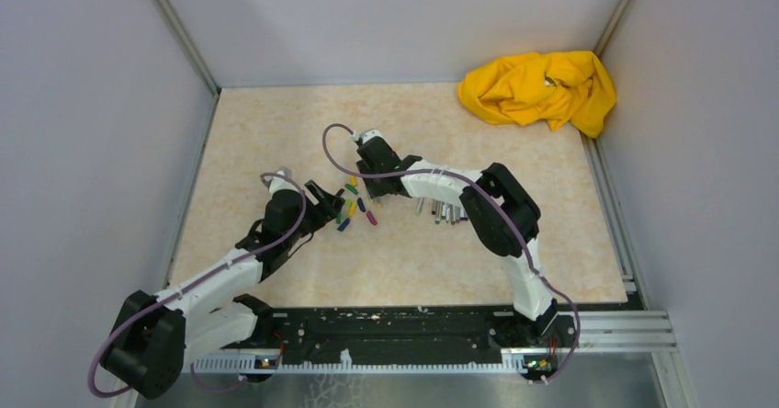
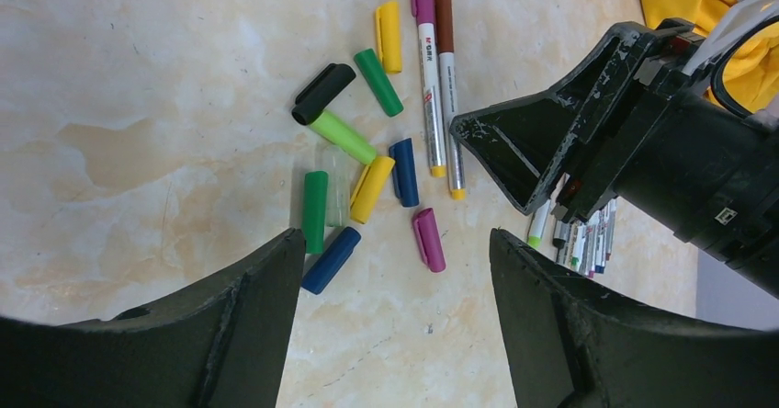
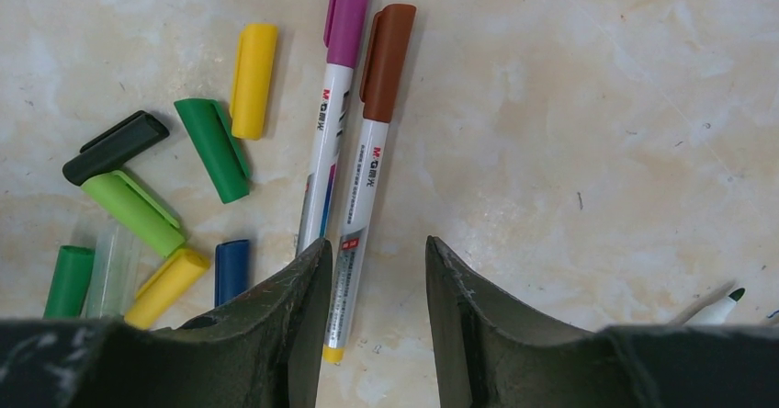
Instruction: Open the pen caps
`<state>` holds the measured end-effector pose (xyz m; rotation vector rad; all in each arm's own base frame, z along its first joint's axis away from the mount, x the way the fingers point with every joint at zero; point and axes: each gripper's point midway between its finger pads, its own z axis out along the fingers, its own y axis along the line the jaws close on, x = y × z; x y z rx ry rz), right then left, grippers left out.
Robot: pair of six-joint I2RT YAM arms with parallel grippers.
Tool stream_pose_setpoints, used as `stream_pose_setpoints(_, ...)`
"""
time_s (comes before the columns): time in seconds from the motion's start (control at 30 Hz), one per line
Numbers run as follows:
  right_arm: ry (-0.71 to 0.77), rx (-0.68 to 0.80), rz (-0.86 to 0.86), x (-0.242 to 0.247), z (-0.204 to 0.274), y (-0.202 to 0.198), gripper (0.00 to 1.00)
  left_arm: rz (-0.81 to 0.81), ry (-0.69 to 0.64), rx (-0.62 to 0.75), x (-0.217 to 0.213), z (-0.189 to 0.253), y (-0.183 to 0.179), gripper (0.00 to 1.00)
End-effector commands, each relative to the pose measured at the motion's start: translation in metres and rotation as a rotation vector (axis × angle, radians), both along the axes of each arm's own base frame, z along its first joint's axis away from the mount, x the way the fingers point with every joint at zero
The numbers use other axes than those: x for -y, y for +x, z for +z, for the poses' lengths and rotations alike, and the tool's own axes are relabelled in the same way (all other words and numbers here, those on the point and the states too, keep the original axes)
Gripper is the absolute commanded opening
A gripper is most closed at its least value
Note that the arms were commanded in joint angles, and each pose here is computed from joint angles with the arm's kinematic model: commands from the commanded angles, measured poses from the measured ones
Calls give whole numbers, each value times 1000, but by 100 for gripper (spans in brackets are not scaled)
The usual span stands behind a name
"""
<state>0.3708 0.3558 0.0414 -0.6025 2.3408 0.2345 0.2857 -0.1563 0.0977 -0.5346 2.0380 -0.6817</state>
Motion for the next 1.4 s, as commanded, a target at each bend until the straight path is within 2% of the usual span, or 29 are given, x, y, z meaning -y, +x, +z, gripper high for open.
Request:
stream_pose_setpoints(0.0, 27, 28, 18, -18, 11, 6, 41, -7, -27, 22, 4, 5, 1, 79)
stream_pose_setpoints(0.37, -19, 0, 10, -11, -8, 2, 40, -6, -34, 20, 4, 3, -1, 79)
stream_pose_setpoints(0.47, -39, -21, 11, -8, -15, -1, 37, -3, -35, 21, 3, 3, -1, 79)
stream_pose_setpoints(0.6, -73, -60, 1, 1, -24, -9, 25, -5, -37, 18, 4, 2, -1, 78)
stream_pose_setpoints(0.7, -89, -84, -8, 8, -29, -16, 11, -6, -44, 17, 5, 2, -1, 78)
stream_pose_setpoints(0.83, -79, -75, -21, 17, -28, -23, 0, -9, -56, 14, 7, 3, 0, 79)
stream_pose_setpoints(1.13, 41, 32, -34, 26, 15, -30, 0, -41, -107, 9, 18, 6, 1, 83)
stream_pose_setpoints(1.37, 190, 77, -22, 33, 51, -56, 0, -79, -205, 0, 37, 9, 4, 83)
